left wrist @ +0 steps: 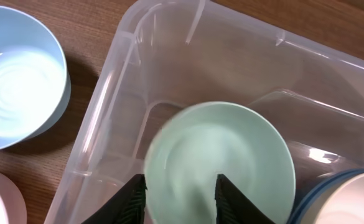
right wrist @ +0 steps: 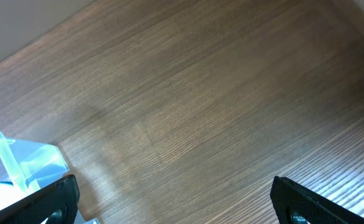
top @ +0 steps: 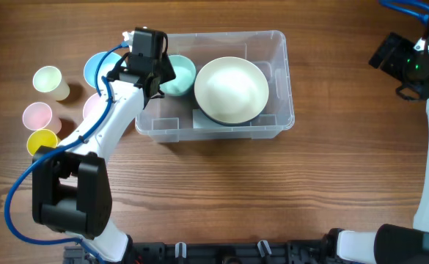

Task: Pack container
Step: 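Lift the mint bowl and lower it into the container's left side, then move the left gripper to the pink bowl and grasp its rim, then carry the pink bowl and place it into the container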

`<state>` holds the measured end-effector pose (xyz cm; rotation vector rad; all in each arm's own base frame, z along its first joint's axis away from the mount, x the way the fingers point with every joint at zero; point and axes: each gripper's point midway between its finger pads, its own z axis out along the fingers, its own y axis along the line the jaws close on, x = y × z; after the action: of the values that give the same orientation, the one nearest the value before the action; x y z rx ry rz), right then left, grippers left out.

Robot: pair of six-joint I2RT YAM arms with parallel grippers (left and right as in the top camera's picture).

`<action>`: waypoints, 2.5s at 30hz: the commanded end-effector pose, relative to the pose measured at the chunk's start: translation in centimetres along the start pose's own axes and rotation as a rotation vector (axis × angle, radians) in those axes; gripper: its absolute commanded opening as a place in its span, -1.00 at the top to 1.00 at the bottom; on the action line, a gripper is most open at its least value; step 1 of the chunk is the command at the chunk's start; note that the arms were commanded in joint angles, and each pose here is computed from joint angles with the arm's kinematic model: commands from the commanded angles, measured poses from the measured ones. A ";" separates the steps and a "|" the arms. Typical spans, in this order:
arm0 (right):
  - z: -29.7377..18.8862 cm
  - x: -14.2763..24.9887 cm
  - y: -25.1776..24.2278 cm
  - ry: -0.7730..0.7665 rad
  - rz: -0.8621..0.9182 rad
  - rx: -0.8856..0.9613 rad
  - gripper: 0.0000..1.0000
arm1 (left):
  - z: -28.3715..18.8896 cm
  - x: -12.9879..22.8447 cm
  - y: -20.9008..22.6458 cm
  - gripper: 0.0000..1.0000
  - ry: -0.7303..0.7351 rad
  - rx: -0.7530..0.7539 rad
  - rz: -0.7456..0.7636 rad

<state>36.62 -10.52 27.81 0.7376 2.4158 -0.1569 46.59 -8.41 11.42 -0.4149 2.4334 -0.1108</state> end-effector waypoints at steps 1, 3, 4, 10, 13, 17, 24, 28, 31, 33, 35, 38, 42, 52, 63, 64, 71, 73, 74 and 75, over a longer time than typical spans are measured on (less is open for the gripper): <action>0.2 0.0 0.1 0.004 0.009 -0.004 -0.99 | -1.7 -1.7 -0.2 0.25 -0.053 0.008 0.043; 0.2 0.0 0.1 0.004 0.009 -0.004 -0.99 | -3.1 -2.4 -0.3 0.25 -0.073 0.019 0.041; 0.2 0.0 0.1 0.004 0.009 -0.004 -0.99 | -4.2 -2.7 -0.2 0.25 -0.083 0.024 0.038; 0.2 0.0 0.1 0.004 0.009 -0.004 -1.00 | -13.2 -2.2 5.2 0.10 -0.105 -0.131 -0.179; 0.2 0.0 0.1 0.004 0.009 -0.004 -0.99 | -16.4 0.1 8.8 -0.12 -0.050 -0.222 -0.332; 0.2 0.0 0.1 0.004 0.008 -0.004 -0.99 | -17.1 4.0 13.7 -0.85 0.060 -0.376 -0.533; 0.2 0.0 0.1 0.004 0.009 -0.004 -0.99 | -10.5 8.5 16.7 -0.78 0.220 -0.275 -0.781; 0.2 0.0 0.1 0.004 0.009 -0.004 -0.99 | -8.2 8.9 18.2 -0.62 0.237 -0.259 -0.855; 0.2 0.0 0.1 0.004 0.009 -0.004 -1.00 | -6.4 9.0 18.4 -0.63 0.248 -0.266 -0.856; 0.2 0.0 0.1 0.004 0.009 -0.004 -0.99 | -5.1 9.6 18.6 -0.64 0.274 -0.284 -0.856; 0.2 0.0 0.1 0.004 0.009 -0.004 -0.99 | -3.8 10.8 19.0 -0.64 0.318 -0.315 -0.856; 0.2 0.0 0.1 0.004 0.009 -0.004 -0.99 | -2.1 12.4 19.4 -0.59 0.374 -0.351 -0.856; 0.2 0.0 0.1 0.004 0.009 -0.004 -0.99 | -1.4 12.9 19.6 -0.04 0.389 -0.362 -0.855; 0.2 0.0 0.1 0.004 0.009 -0.004 -1.00 | -3.2 10.2 18.9 0.92 0.302 -0.301 -0.853; 0.2 0.0 0.1 0.004 0.009 -0.004 -0.99 | -21.4 -2.9 13.1 0.93 -0.223 0.107 -0.686; 0.2 0.0 0.1 0.004 0.008 -0.004 -0.99 | -23.3 -3.7 11.9 0.93 -0.283 0.162 -0.641; 0.2 0.0 0.1 0.004 0.009 -0.004 -0.99 | -27.6 -5.0 4.1 0.92 -0.413 0.380 -0.351; 0.2 0.0 0.1 0.004 0.008 -0.004 -1.00 | -25.6 -4.7 2.0 0.92 -0.373 0.356 -0.282; 0.2 0.0 0.1 0.004 0.009 -0.004 -1.00 | -24.5 -4.6 1.1 0.93 -0.350 0.344 -0.250; 0.2 0.0 0.1 0.004 0.009 -0.004 -0.99 | -23.5 -4.5 0.2 0.93 -0.326 0.332 -0.224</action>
<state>36.61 -10.52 27.81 0.7377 2.4162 -0.1570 32.55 -5.21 34.43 -0.6137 1.8971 -0.6073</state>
